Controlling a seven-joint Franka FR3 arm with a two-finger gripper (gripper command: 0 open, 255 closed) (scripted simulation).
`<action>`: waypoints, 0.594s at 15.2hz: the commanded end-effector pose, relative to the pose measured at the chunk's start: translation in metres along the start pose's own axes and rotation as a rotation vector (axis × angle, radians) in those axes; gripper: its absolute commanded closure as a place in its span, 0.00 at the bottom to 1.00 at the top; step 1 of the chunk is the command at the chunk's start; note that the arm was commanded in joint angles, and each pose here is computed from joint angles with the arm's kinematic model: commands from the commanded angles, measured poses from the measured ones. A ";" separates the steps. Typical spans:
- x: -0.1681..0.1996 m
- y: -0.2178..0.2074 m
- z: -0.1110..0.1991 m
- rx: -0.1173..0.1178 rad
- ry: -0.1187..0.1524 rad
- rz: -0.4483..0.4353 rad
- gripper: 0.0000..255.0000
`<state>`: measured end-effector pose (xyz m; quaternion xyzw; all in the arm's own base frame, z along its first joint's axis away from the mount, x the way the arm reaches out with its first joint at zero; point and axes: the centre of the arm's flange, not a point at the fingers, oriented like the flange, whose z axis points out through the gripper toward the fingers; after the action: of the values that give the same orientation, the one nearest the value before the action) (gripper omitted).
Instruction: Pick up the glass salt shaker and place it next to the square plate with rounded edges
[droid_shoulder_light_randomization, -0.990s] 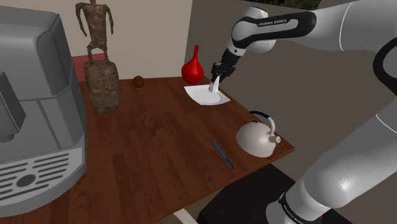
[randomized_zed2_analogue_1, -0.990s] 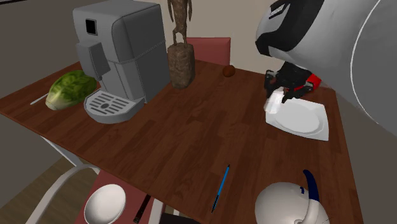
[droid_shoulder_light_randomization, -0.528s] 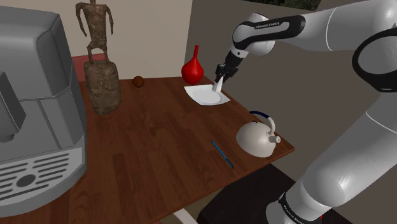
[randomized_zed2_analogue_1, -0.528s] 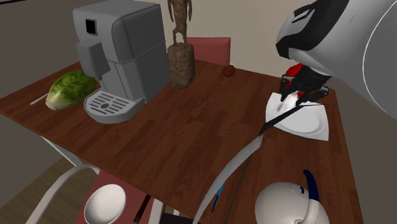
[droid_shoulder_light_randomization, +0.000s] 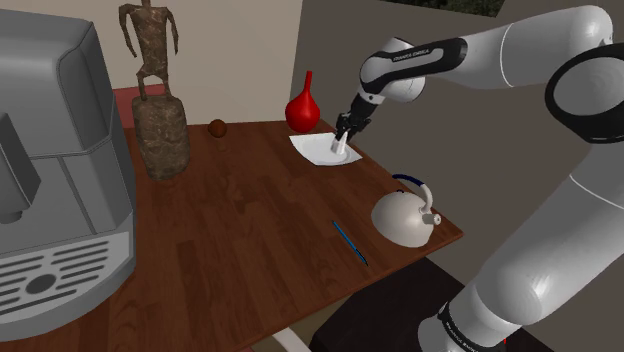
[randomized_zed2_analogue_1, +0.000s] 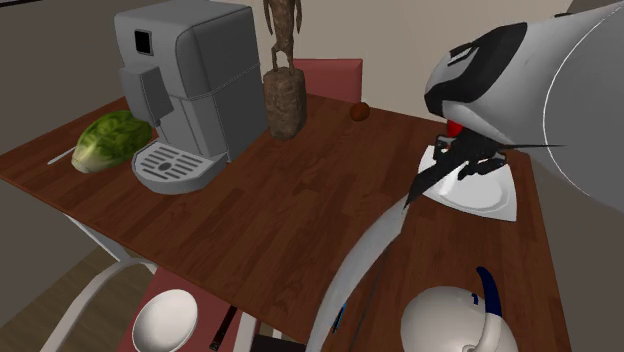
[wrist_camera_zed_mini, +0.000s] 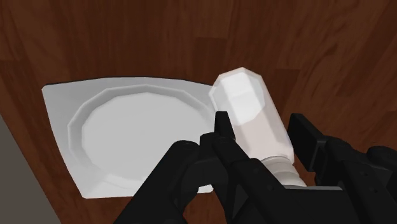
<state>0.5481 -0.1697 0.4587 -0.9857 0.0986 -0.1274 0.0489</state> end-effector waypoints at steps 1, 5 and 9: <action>-0.003 0.001 0.010 0.000 0.001 0.000 1.00; -0.008 0.004 0.031 0.000 0.001 0.000 1.00; -0.013 0.006 0.051 0.000 0.001 0.000 1.00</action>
<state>0.5476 -0.1687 0.4111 -0.9857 0.0986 -0.1274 0.0489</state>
